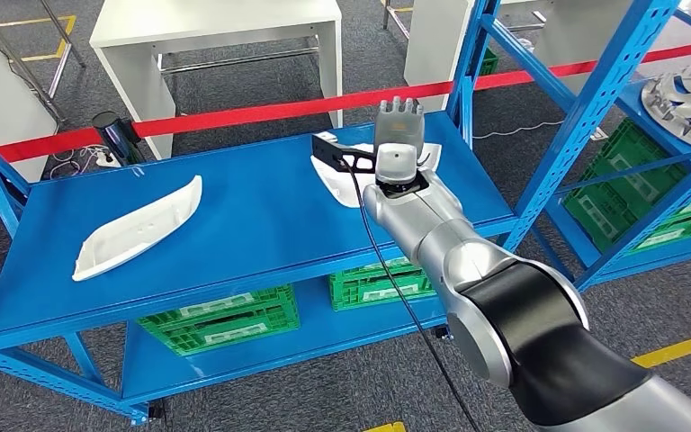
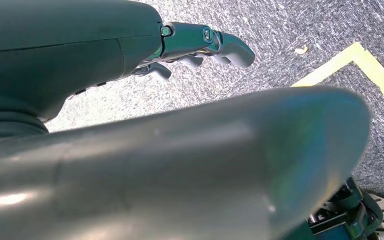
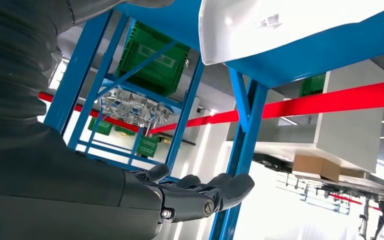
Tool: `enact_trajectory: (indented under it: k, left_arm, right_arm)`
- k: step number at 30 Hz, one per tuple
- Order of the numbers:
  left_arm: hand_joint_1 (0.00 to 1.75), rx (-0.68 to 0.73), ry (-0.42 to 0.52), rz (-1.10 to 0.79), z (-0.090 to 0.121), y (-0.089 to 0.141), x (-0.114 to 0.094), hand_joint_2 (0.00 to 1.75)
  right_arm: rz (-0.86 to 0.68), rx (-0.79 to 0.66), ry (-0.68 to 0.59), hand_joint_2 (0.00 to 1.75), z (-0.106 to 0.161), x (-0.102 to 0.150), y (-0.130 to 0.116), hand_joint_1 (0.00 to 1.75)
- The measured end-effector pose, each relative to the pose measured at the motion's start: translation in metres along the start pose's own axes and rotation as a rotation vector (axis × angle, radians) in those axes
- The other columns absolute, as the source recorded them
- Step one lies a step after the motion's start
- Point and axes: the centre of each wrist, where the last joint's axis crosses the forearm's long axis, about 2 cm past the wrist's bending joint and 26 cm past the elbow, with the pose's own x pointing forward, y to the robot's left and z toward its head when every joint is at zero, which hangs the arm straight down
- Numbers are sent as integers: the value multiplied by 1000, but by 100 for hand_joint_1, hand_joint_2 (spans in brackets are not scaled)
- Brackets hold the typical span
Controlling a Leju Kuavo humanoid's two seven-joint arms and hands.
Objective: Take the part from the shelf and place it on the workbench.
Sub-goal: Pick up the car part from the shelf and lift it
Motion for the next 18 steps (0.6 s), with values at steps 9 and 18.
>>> enact_trajectory:
  k: [9, 18]
  left_arm:
    - [0, 0, 0, -1, 0, 0, 1, 0]
    - [0, 2, 7, -32, -1, 2, 6, 0]
  right_arm:
    - [-2, -7, -2, 175, 0, 0, 1, 0]
    - [0, -9, 17, 175, 0, -6, 4, 0]
